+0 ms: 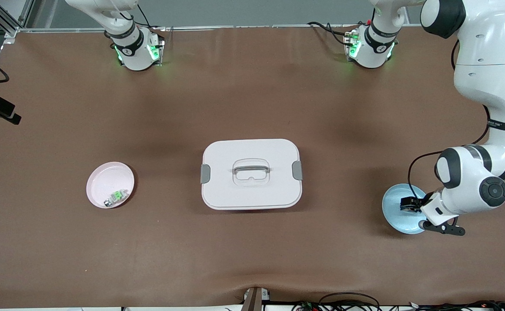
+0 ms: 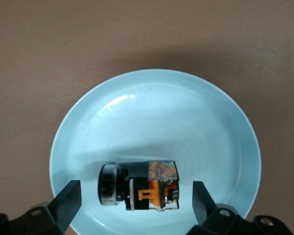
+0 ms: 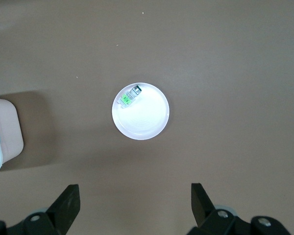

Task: Transfer orange switch to right arm and place
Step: 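Lower the left gripper and close it on the orange switch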

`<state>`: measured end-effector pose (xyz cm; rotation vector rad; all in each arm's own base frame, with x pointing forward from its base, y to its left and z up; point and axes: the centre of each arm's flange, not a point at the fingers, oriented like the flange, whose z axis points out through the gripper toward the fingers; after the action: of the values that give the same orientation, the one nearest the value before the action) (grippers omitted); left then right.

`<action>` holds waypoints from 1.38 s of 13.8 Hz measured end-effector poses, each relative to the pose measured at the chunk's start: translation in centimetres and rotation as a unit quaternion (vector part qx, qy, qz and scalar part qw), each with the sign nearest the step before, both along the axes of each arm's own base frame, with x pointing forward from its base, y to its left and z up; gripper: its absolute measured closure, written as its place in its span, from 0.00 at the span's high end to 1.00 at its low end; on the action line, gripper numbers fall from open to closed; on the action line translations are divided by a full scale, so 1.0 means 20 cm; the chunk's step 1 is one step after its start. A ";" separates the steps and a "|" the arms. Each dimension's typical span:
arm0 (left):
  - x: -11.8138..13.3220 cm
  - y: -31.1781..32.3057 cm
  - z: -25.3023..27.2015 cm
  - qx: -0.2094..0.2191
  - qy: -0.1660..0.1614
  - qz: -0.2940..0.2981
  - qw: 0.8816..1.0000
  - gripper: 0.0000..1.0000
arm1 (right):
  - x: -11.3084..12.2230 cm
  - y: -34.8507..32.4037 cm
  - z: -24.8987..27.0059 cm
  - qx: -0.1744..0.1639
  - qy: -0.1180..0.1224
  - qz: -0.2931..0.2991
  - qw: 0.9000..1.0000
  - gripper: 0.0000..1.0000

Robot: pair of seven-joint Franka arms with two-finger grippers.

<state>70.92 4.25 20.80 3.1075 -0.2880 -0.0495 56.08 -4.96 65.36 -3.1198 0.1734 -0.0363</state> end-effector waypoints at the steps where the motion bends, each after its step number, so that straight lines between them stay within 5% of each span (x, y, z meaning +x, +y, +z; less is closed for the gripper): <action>1: 0.00 -0.01 0.00 -0.001 0.001 0.001 1.000 1.00 | 0.00 0.00 0.00 0.000 0.000 0.000 1.000 1.00; 18: -0.05 -0.01 -0.15 -0.002 0.009 0.001 1.000 1.00 | 0.00 0.00 0.00 0.000 -0.002 0.000 1.000 1.00; 19: -0.04 -0.01 -0.14 -0.002 0.008 0.001 1.000 0.94 | 0.00 0.00 0.00 0.000 -0.002 0.000 1.000 1.00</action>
<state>70.03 4.12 17.92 3.1018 -0.2837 -0.0742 56.13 -4.94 65.40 -3.1196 0.1730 -0.0428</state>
